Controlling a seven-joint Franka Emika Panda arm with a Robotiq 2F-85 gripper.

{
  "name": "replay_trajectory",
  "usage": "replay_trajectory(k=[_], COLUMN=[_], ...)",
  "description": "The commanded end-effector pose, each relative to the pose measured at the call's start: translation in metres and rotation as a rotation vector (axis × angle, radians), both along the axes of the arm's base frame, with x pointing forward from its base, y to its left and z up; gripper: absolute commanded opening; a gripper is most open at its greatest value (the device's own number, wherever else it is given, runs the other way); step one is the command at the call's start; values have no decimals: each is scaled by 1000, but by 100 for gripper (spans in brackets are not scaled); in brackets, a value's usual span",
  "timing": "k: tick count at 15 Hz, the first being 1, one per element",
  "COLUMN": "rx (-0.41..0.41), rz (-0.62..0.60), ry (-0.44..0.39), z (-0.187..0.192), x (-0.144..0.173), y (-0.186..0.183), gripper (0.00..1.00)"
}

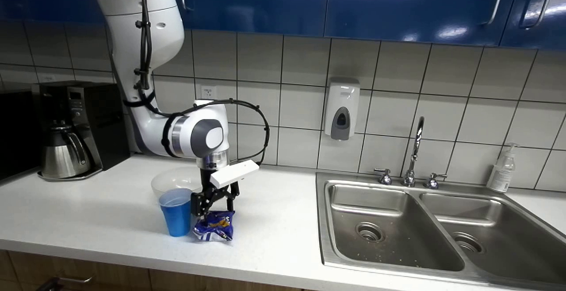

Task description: Put the blue packet inside the plastic bowl

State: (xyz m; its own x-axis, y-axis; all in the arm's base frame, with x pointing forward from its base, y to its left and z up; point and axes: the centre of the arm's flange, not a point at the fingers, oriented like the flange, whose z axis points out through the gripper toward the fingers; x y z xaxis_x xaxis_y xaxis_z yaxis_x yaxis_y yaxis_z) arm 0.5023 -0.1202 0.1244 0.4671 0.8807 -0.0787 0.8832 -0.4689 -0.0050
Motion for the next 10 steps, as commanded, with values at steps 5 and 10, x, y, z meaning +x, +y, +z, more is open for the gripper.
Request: replay_trajectory(k=[5, 10], rx=[-13, -16], rz=[-15, -20], ry=[-2, -2], z=[5, 5], x=[7, 7], y=[-1, -1], gripper=[58, 18])
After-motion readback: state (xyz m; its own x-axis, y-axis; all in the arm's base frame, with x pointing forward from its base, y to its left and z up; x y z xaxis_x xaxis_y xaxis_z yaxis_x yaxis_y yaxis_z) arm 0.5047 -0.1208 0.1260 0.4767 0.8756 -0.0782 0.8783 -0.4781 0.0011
